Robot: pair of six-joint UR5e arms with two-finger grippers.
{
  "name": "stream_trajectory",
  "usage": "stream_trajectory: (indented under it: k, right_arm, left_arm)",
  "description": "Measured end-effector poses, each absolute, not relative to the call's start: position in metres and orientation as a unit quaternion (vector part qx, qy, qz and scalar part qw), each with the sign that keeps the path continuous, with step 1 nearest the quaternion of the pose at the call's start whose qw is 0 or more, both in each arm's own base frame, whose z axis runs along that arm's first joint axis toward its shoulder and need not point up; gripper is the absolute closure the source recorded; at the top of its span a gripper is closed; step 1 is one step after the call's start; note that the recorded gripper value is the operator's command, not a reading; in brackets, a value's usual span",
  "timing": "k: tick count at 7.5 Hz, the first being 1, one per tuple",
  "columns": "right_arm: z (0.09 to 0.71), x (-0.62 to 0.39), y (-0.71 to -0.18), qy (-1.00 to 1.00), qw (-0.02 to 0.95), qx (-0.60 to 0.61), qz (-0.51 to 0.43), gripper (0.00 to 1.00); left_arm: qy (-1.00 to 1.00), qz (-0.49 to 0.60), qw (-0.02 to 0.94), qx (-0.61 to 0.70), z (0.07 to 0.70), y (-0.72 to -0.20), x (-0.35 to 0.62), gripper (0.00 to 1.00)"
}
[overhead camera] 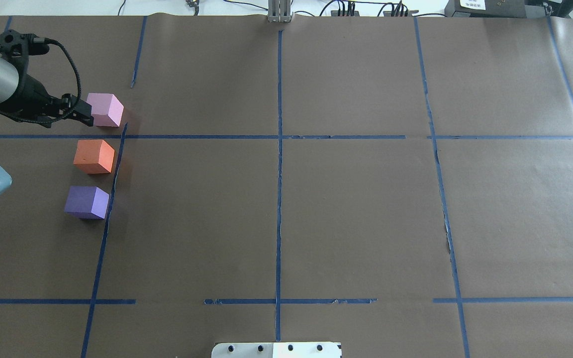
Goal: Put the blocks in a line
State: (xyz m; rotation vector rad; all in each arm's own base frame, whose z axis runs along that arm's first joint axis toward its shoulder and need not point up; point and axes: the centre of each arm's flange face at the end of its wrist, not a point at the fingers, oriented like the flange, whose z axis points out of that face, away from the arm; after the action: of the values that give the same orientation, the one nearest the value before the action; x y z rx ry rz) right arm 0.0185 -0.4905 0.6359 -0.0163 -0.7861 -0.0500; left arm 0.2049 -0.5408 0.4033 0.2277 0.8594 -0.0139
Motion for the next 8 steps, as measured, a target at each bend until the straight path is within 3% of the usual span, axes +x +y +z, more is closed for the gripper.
stream_trajectory:
  k: [4,8]
  right_arm:
    - [0.636,0.018,-0.491,-0.383,0.923,-0.008,-0.024,0.00]
    - [0.636,0.018,-0.491,-0.383,0.923,-0.008,-0.024,0.00]
  left_arm:
    - [0.382,0.091,0.908,0.147,0.505,-0.548,0.058,0.01]
    - [0.353,0.099,0.922,0.123,0.584,-0.530,-0.071,0.03]
